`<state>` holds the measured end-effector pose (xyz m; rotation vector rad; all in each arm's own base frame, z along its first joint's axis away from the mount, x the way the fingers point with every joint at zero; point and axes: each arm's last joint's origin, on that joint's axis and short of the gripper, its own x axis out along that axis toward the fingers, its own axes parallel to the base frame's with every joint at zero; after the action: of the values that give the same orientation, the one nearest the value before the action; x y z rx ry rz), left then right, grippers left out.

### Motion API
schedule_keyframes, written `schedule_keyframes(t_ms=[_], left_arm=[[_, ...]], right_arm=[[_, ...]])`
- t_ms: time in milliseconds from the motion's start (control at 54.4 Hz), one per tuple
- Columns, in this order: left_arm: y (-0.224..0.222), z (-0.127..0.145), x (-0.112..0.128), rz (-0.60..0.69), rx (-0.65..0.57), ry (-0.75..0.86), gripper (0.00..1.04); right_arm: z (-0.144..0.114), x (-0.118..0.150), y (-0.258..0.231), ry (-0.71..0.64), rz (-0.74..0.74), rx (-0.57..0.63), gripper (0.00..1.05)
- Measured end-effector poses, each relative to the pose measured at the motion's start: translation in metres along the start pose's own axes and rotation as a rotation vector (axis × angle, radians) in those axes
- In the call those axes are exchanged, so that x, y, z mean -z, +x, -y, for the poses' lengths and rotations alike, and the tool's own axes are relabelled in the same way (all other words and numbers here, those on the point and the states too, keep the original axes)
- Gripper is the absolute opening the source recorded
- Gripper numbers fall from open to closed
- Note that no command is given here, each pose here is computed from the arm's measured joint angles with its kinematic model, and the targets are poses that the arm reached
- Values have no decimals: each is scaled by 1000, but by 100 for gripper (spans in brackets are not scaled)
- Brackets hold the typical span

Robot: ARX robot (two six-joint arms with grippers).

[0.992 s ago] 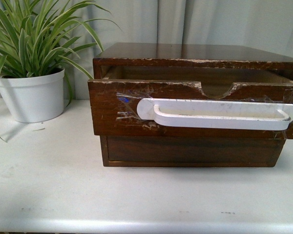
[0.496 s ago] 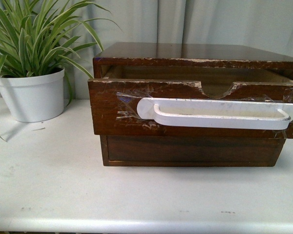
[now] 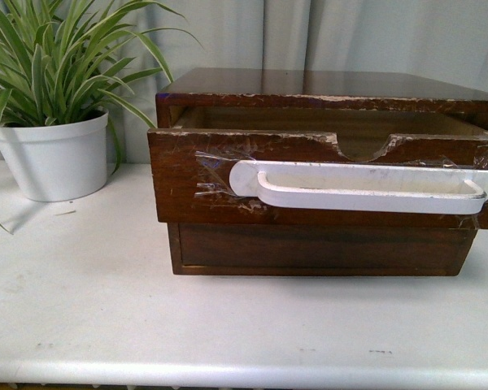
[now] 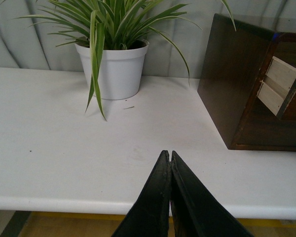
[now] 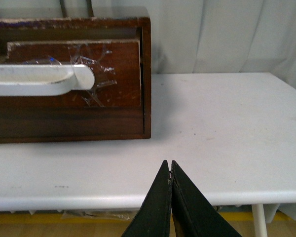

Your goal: Open drawer

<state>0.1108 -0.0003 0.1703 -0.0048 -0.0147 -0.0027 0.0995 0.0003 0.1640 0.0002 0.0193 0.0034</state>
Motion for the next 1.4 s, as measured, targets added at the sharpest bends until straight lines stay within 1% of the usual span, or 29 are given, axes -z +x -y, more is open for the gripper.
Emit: schedule_keyframes(t_ms=[74,165,221,294,478,496,533,551,588,606,643,680,698,735,753,790,809,937,974,1011,1029,1084,1103,1176,1397], left_arm=[[-1,0,0,-1,0,0,4],[-3,0,0,0,0,0,4],[-9,0,5,-34,0,0,4],[-13,0,3,-5,0,0,4],[-14,0,3,-6,0,0,4],[-14,0,3,-6,0,0,6],[-14,0,3,-6,0,0,13],[-14,0,3,-6,0,0,18],[-14,0,3,-7,0,0,27],[-14,0,3,-7,0,0,31],[-14,0,3,-6,0,0,38],[-14,0,3,-6,0,0,43],[-14,0,3,-6,0,0,49],[-14,0,3,-6,0,0,54],[-14,0,3,-6,0,0,57],[-14,0,3,-6,0,0,63],[-14,0,3,-6,0,0,66],[-14,0,3,-6,0,0,86],[-14,0,3,-6,0,0,93],[-14,0,3,-6,0,0,98],[-14,0,3,-6,0,0,100],[-14,0,3,-6,0,1,98],[-14,0,3,-6,0,1,98],[-14,0,3,-6,0,1,99],[-14,0,3,-6,0,1,99]], right_arm=[[0,-2,-2,0,27,0,1],[0,-2,-2,0,23,0,1],[0,-2,-2,0,23,0,1],[0,-2,-2,0,23,0,1],[0,-2,-2,0,23,0,1],[0,-2,-2,0,23,0,1],[0,-2,-2,-1,23,0,2],[0,-2,-2,-1,23,0,4],[0,-2,-2,-1,23,0,13],[0,-2,-2,-1,23,0,18],[0,-2,-2,-1,23,0,25],[0,-2,-2,-1,23,0,31],[0,-2,-2,-1,23,0,34],[0,-2,-2,-1,23,0,41],[0,-2,-2,-1,23,0,43],[0,-2,-2,-1,23,0,50],[0,-2,-2,-1,23,0,52],[0,-2,-2,-1,23,0,73],[0,-2,-2,-1,23,0,78],[0,-2,-2,-1,23,0,85],[0,-2,-2,-1,23,0,87],[0,-2,-2,-1,23,0,97],[0,-2,-2,0,23,0,98],[0,-2,-2,0,23,0,95],[0,-2,-2,0,23,0,96]])
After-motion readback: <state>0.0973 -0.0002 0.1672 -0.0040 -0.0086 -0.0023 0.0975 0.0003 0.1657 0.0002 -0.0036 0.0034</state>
